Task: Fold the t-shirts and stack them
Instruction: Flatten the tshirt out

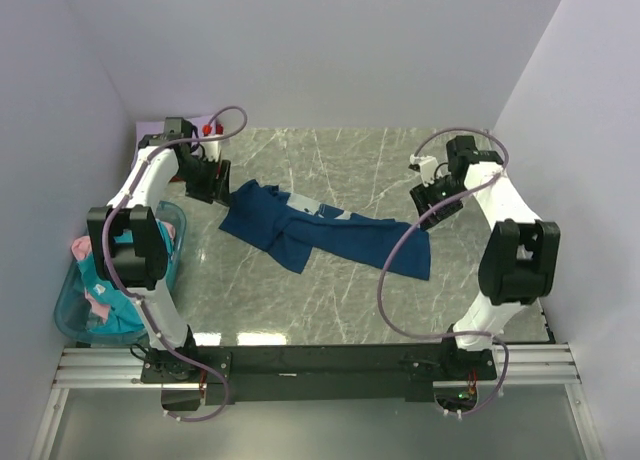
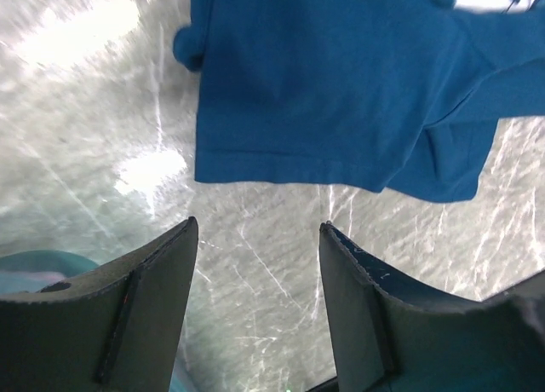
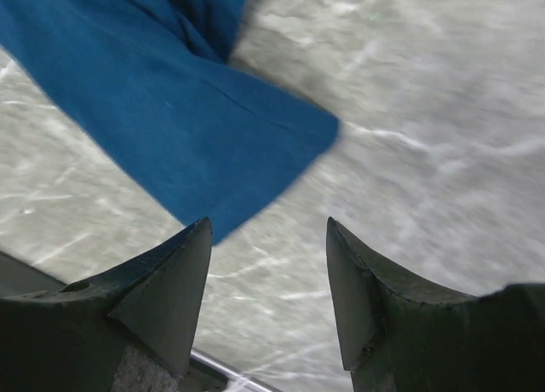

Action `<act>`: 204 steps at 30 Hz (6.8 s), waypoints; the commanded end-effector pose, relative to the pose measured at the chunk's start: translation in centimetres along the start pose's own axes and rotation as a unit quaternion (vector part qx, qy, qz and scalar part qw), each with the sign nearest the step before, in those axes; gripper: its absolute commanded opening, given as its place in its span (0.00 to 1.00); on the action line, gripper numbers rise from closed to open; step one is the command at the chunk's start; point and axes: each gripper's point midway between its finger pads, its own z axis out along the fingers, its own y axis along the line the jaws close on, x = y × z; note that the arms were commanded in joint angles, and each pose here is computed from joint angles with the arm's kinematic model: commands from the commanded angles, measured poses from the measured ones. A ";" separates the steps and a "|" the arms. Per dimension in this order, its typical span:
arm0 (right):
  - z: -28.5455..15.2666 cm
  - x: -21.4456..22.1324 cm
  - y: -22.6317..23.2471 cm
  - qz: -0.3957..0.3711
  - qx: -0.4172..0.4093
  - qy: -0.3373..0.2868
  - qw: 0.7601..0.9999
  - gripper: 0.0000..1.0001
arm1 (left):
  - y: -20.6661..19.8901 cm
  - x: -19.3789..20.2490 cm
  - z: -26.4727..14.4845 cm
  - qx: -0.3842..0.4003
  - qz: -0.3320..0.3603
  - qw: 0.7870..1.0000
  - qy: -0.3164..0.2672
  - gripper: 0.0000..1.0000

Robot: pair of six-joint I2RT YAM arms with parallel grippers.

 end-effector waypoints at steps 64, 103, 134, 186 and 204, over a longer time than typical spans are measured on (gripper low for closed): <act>1.8 1.4 -1.0 -0.066 -0.241 0.004 0.968 0.00 | 3.4 3.4 3.4 0.027 -0.087 0.995 0.036 0.63; -7.6 -2.8 -2.0 -0.044 -0.029 -0.121 0.991 0.00 | -0.3 -5.5 -7.4 0.065 -0.101 0.978 -0.170 0.01; -53.4 -1.3 10.0 -0.055 0.487 -0.631 0.602 0.00 | -22.8 0.2 -60.5 -0.079 0.096 0.569 -0.813 0.00; -3.5 -11.5 -15.8 -0.022 0.244 -0.276 0.929 0.00 | 4.3 -18.6 -4.4 -0.098 -0.138 0.900 -0.401 0.00; 0.0 -10.6 -16.9 -0.004 0.218 -0.203 0.955 0.00 | 2.9 -14.2 2.5 -0.101 -0.162 0.937 -0.292 0.00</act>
